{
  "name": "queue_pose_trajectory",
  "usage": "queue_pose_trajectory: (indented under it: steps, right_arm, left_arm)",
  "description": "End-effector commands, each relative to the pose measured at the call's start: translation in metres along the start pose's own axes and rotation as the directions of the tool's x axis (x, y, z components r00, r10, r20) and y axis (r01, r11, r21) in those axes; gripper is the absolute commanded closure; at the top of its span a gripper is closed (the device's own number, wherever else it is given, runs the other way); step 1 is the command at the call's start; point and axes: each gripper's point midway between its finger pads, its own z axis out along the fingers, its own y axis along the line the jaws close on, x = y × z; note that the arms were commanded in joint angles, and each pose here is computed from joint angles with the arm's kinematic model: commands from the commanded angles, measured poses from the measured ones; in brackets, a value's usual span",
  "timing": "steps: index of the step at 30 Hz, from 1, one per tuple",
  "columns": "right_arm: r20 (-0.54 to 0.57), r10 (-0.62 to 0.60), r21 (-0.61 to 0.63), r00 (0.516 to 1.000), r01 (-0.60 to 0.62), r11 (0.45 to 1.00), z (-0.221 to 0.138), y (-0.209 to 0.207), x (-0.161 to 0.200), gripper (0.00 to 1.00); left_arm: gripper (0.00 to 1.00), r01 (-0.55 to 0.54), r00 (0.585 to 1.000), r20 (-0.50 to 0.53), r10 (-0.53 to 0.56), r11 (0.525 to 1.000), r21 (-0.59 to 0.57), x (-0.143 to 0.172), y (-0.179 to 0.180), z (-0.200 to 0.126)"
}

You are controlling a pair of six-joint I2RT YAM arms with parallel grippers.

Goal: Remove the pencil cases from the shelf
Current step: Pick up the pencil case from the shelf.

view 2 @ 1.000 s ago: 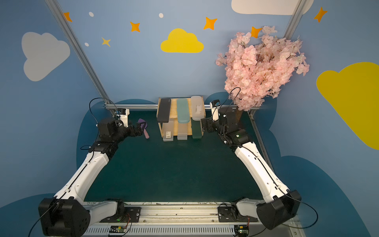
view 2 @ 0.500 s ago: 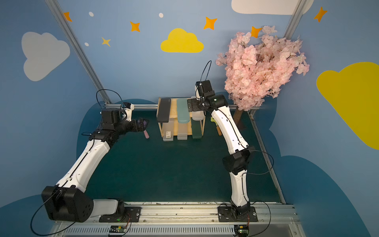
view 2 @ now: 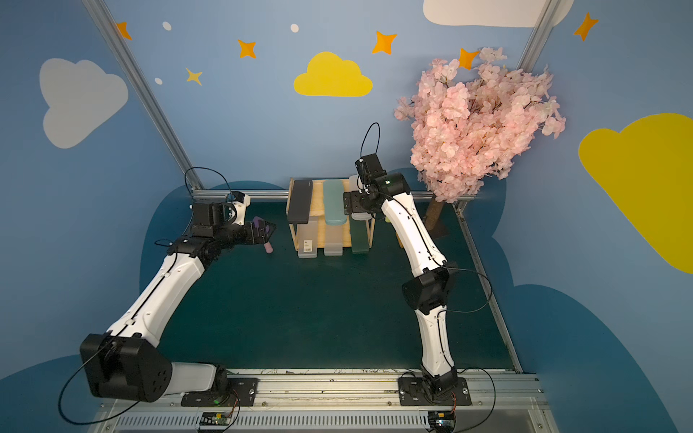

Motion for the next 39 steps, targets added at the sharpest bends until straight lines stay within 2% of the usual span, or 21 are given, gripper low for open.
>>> queue_pose_trajectory:
  steps: [1,31,39]
  right_arm:
    - [-0.057,0.021,0.024,0.998,-0.02,1.0,0.013,-0.007,0.012,0.02]
    - [-0.121,0.05,0.082,0.991,-0.04,0.996,0.046,-0.017,0.026,0.02]
    - [-0.122,0.053,0.09,0.991,-0.042,0.995,0.047,-0.018,0.027,0.12]
  left_arm:
    - [0.0,0.003,0.999,-0.035,-0.003,1.0,0.01,0.009,-0.001,0.004]
    - [0.0,0.012,0.997,-0.07,-0.012,1.0,0.0,0.016,0.004,0.012]
    - [0.0,0.013,0.997,-0.07,-0.013,1.0,-0.001,0.017,0.004,0.011]
